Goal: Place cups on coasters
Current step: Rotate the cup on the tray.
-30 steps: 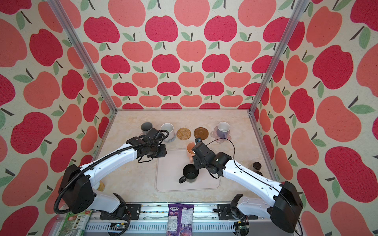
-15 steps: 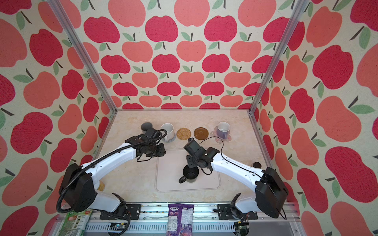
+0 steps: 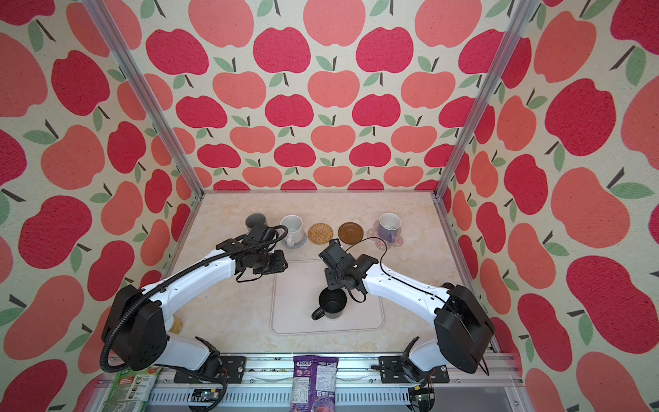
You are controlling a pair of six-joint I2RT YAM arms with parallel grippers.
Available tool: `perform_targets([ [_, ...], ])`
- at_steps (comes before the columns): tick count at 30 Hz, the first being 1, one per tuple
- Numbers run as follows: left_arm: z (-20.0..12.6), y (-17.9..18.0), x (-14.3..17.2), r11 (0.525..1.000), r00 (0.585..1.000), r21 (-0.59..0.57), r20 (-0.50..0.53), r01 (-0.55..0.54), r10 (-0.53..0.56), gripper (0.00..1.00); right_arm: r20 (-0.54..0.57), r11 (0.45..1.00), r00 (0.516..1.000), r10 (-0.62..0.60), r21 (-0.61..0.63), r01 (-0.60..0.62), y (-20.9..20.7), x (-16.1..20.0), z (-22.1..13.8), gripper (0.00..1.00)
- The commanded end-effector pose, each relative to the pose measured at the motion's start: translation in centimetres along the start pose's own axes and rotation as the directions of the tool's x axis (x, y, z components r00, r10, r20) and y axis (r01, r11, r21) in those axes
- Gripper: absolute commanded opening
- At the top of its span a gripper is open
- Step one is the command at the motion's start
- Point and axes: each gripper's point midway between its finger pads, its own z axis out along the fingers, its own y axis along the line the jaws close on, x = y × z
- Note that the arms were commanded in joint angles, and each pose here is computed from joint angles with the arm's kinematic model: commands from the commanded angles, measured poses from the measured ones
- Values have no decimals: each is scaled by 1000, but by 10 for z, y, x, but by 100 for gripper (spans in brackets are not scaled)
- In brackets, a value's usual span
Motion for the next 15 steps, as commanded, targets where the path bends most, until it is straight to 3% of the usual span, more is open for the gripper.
perform_targets([
  [1, -1, -2, -1, 1000, 1000, 22, 5, 7, -7, 40, 16, 998, 999, 39, 44, -40, -14, 0, -1, 53],
  [15, 6, 1, 0, 1000, 1000, 5, -20, 18, -18, 40, -38, 988, 999, 11, 155, -5, -47, 21, -4, 54],
])
